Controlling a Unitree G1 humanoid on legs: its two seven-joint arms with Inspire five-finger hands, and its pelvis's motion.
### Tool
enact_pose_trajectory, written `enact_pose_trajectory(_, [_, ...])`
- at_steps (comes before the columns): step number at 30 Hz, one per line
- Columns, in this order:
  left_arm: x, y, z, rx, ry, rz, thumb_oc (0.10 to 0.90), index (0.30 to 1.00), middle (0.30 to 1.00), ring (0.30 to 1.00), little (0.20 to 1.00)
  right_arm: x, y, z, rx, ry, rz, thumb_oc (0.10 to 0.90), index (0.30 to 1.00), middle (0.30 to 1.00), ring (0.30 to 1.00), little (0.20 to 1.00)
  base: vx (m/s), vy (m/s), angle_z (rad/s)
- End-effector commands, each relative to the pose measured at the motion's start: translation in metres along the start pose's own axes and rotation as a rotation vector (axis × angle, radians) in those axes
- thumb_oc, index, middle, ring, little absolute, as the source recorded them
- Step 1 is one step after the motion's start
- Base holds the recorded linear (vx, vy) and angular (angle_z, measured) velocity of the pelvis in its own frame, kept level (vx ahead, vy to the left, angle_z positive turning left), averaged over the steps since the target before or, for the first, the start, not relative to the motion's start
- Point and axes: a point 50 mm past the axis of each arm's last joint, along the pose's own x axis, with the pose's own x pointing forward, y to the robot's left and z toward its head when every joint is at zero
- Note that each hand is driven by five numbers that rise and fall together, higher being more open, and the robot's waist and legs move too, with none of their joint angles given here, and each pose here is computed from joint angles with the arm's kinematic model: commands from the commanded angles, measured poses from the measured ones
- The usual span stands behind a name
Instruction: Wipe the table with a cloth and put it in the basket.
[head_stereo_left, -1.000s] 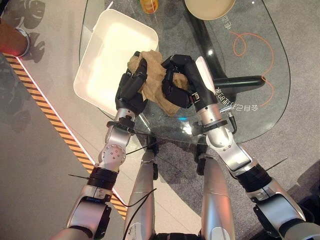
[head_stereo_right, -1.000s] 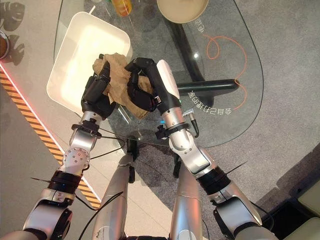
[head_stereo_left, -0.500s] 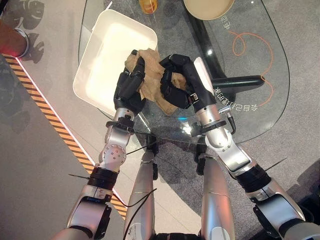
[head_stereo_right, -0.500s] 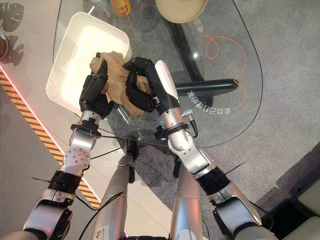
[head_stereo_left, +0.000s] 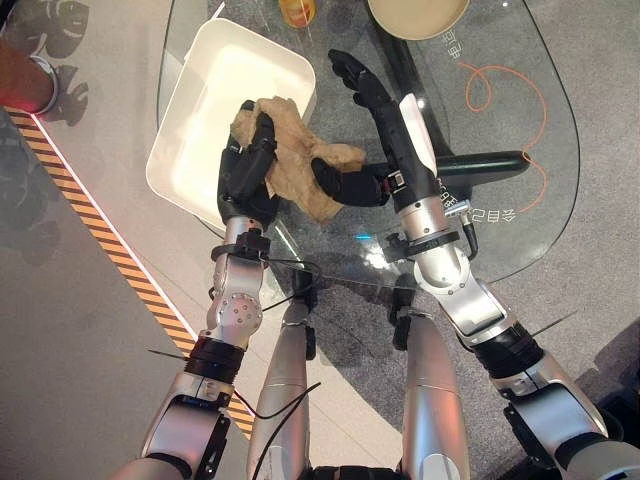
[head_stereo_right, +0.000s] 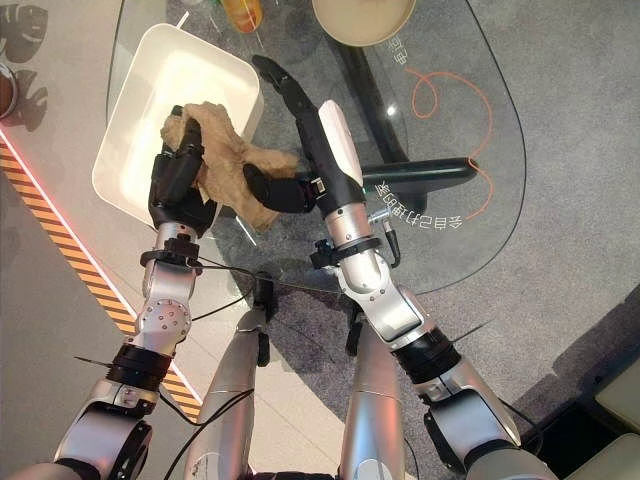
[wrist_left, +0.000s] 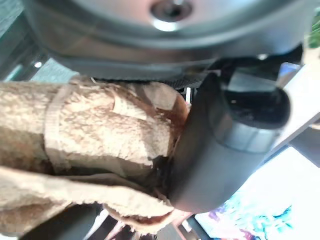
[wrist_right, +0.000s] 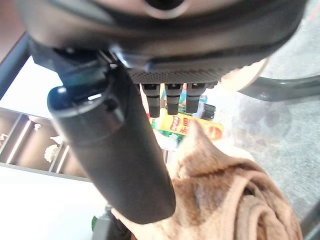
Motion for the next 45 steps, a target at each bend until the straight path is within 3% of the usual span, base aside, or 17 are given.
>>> enact_pose_trajectory(1, [0.01, -0.056, 0.052, -0.004, -0.318, -0.228, 0.1, 0.3, 0.3, 0.3, 0.2, 0.022, -0.013, 0.072, 0.123, -0.351, -0.106, 0.8, 0.9, 0.9, 0.9, 0.9, 0.0, 0.0, 0.0])
enact_pose_trajectory(18, [0.008, -0.051, 0.067, 0.082, -0.462, -0.098, 0.1, 0.3, 0.3, 0.3, 0.2, 0.024, -0.015, 0.068, 0.112, -0.33, -0.155, 0.8, 0.9, 0.9, 0.9, 0.9, 0.0, 0.0, 0.0])
enact_pose_trajectory(34, [0.01, -0.041, 0.086, 0.148, -0.547, -0.063, 0.1, 0.3, 0.3, 0.3, 0.2, 0.013, -0.059, 0.022, -0.028, -0.19, -0.475, 0.8, 0.9, 0.9, 0.9, 0.9, 0.0, 0.0, 0.0])
enact_pose_trajectory(45, [0.013, -0.028, 0.102, 0.223, -0.592, -0.036, 0.1, 0.3, 0.3, 0.3, 0.2, -0.012, -0.113, -0.038, -0.212, 0.062, -0.757, 0.8, 0.9, 0.9, 0.9, 0.9, 0.0, 0.0, 0.0])
